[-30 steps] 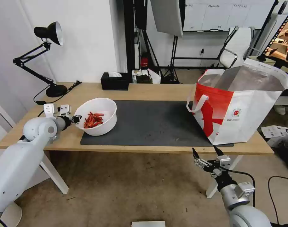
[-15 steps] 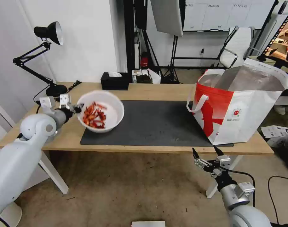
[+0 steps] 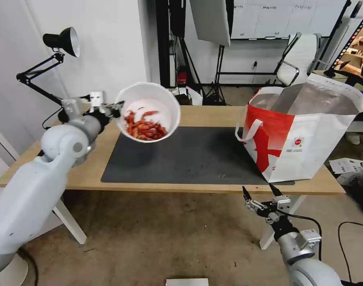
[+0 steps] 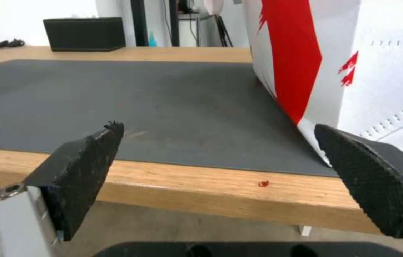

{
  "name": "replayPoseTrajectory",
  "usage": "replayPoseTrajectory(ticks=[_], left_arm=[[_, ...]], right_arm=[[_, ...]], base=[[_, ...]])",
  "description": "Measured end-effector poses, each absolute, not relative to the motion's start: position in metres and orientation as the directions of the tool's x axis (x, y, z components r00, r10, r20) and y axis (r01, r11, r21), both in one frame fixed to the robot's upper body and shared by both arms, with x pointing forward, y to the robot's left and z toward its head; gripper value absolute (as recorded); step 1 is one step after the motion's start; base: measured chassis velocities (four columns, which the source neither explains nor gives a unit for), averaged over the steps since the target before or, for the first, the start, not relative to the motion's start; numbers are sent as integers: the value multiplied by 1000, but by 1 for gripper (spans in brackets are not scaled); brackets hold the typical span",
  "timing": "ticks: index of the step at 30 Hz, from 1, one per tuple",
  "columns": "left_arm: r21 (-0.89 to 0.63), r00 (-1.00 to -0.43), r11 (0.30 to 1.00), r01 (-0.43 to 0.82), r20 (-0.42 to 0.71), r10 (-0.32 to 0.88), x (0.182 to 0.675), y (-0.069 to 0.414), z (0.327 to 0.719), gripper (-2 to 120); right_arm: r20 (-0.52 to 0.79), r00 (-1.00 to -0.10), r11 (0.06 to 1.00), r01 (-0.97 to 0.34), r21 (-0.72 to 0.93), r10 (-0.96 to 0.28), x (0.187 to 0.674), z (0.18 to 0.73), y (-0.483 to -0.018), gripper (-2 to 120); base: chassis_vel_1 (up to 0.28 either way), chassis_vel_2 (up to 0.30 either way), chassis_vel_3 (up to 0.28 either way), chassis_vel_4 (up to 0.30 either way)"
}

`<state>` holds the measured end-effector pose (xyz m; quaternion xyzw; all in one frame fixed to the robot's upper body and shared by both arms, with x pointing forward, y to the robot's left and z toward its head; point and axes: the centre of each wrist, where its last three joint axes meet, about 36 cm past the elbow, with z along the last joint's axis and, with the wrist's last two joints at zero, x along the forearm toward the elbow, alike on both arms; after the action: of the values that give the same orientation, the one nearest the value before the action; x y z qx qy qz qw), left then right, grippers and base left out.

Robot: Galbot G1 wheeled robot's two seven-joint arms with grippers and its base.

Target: Pick up the trash from the table and place it into the takeout bag.

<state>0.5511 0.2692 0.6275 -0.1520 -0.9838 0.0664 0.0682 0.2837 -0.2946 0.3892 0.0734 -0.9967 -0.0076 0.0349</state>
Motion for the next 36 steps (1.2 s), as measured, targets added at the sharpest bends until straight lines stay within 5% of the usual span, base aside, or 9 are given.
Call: replayPoseTrajectory(ticks=[15,36], left_arm=[[-207,-891,882,422,84,446,618,124,681,0],[-209,-870,854,477,24,492,640,20,754,0]], right_arm=[[68,-987,989,-146,20,-147,284,389,-295,100],[68,-987,989,-146,20,-147,284,389,-295,100]], base=[[0,0,0,0],[0,0,0,0]])
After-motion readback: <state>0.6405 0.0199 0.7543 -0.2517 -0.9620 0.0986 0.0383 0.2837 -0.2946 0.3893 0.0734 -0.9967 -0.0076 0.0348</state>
